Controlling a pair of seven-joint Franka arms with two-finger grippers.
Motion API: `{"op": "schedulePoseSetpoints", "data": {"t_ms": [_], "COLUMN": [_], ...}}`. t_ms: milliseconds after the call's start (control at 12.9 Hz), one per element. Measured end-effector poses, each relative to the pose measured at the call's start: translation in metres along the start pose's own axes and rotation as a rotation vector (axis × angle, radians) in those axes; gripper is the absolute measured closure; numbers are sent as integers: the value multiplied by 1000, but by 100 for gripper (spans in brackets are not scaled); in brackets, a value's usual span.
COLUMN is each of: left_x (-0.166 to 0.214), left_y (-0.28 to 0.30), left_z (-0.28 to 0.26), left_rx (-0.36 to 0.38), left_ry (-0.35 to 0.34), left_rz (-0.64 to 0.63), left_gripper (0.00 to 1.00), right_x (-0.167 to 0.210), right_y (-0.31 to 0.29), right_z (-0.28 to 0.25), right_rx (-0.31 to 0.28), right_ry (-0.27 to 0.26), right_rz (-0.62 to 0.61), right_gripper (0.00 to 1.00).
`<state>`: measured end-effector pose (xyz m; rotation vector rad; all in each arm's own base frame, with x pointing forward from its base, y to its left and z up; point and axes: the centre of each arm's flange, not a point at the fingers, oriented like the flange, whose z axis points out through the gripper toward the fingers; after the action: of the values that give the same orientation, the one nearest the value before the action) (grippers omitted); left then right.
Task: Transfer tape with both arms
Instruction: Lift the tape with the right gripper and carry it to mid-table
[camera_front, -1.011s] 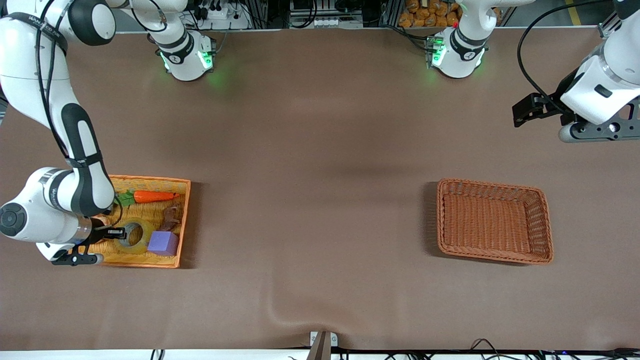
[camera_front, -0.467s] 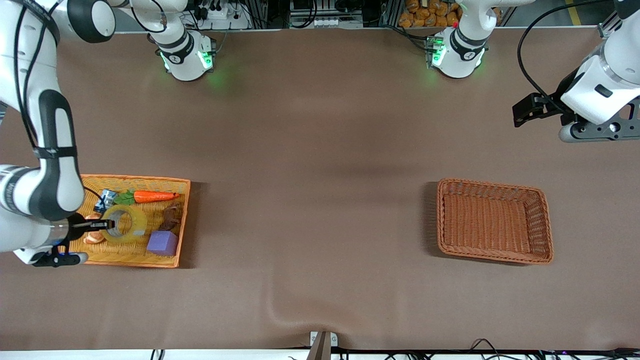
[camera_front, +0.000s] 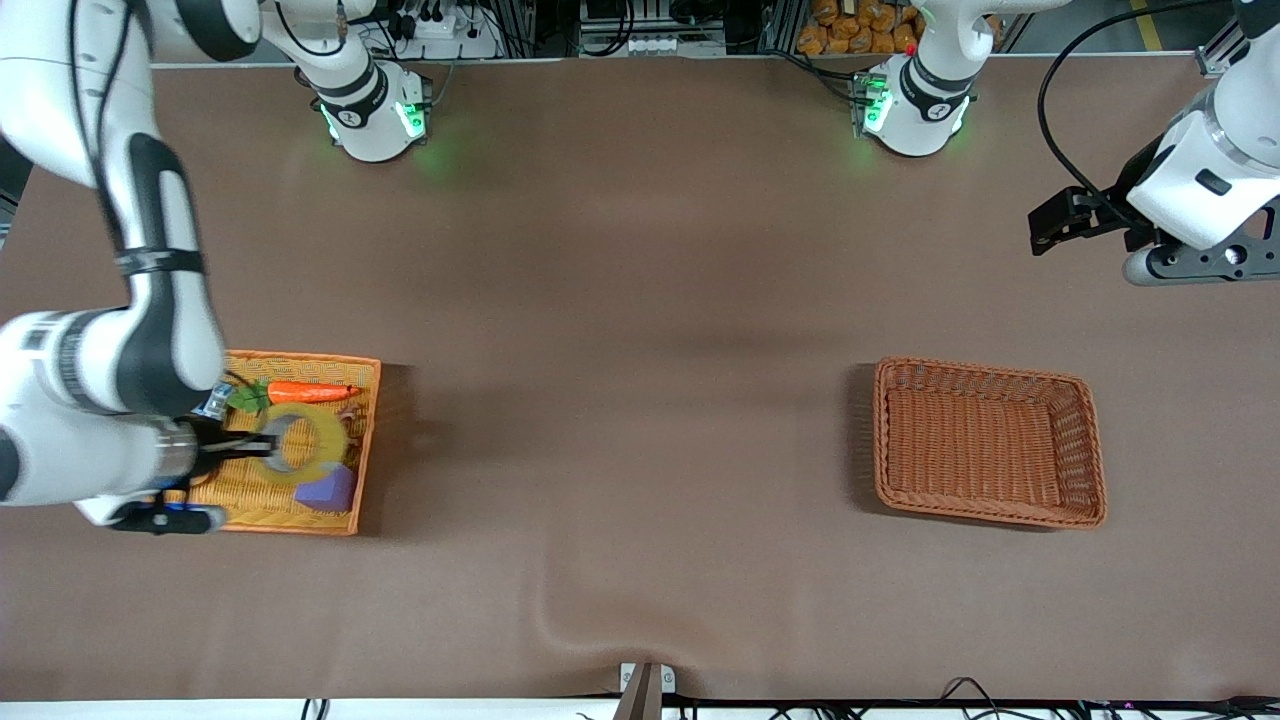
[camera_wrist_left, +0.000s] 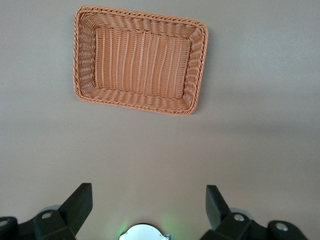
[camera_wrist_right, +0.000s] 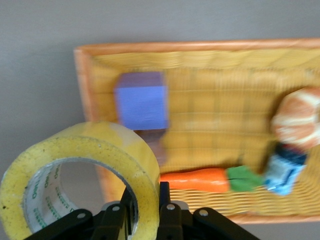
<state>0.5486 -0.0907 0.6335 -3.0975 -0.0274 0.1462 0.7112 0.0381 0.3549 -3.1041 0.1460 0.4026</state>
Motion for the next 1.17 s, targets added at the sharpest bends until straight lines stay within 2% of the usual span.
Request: {"op": "schedulePoseSetpoints", "data": {"t_ms": [156,311,622,1011,1167], "left_x": [1,2,6,22,30], "left_y": [5,4,0,7,25], "left_z": [-1,-1,1,20,32], "left_rx": [-2,-5,-8,-17,-21], "left_ry": [11,18,22,15,13], "left_rz": [6,1,-6,1,-21], "left_gripper": [0,0,0,0,0], "right_x": [-11,-26,-64,-112,-135], "right_y": [-59,-121,-267,-374,-417], "right_z": [5,12,44,97,137], "right_rx": [-18,8,94,114,126], "right_ry": [-3,-13,48,83,108], "right_rz": [84,169,289,413,454], "right_gripper": [78,78,78,78,78]}}
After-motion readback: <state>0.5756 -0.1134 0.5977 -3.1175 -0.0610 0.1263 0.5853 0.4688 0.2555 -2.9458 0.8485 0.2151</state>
